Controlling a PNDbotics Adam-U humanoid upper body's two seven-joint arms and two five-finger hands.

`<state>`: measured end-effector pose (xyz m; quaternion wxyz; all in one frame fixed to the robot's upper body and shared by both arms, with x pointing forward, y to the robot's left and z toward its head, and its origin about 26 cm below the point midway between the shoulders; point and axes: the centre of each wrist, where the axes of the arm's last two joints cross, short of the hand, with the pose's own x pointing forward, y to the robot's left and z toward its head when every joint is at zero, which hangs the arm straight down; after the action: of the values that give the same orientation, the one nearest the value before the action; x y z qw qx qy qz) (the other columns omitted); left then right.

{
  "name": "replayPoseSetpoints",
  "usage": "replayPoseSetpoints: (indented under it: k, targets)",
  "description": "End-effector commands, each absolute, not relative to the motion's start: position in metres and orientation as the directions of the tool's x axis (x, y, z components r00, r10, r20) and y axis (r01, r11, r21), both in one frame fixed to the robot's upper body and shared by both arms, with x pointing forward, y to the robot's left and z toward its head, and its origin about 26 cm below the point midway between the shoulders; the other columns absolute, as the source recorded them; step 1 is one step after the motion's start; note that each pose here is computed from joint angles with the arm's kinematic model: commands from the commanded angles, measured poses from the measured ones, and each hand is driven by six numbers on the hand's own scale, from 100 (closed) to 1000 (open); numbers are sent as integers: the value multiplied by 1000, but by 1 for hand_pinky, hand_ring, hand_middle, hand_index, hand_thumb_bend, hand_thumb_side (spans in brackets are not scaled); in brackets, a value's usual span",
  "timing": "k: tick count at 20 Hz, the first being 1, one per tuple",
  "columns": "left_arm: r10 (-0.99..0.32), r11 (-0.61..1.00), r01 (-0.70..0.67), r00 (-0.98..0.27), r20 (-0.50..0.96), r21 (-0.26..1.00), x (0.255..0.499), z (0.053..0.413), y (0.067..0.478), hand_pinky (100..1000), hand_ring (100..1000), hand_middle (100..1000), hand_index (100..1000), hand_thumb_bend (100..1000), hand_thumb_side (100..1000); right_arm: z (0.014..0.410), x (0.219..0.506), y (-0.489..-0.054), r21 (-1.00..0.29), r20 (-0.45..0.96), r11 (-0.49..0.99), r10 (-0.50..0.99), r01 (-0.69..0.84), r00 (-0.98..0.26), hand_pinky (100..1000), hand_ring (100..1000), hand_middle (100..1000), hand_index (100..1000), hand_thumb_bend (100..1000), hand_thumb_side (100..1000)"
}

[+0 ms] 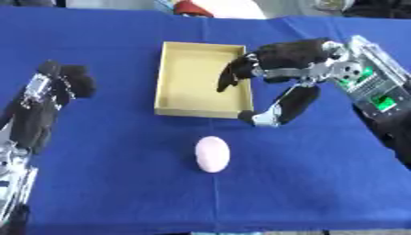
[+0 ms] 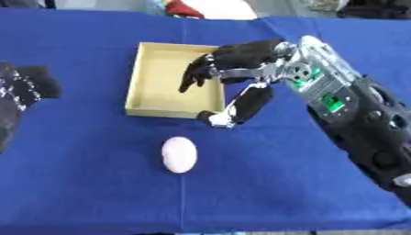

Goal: Pick up objects on the table and place them in the box.

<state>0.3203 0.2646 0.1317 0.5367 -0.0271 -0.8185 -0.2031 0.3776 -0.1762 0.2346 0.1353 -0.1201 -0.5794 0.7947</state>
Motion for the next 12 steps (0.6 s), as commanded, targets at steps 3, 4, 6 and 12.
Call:
replayPoseSetpoints:
  k: [3,4,6,12]
  targets:
    - [-186,907,264,-444,876,327,321,139,265,744,689,625,781,174,1000,241,374,-167,-937,-125,-349,298,15,-946,741,761,850,899,227,670]
    - [-186,907,265,-445,876,327,321,139,264,744,689,625,781,174,1000,239,374,-166,-936,-127,-352,293,17,-948,741,761,850,899,226,671]
    - [-185,906,266,-446,875,328,321,139,264,744,689,625,781,174,1000,235,375,-164,-933,-131,-358,284,22,-950,743,762,852,899,244,674]
    - [-181,904,273,-454,873,329,322,142,262,744,689,625,781,174,1000,226,374,-156,-917,-177,-394,243,70,-954,756,772,862,904,296,667]
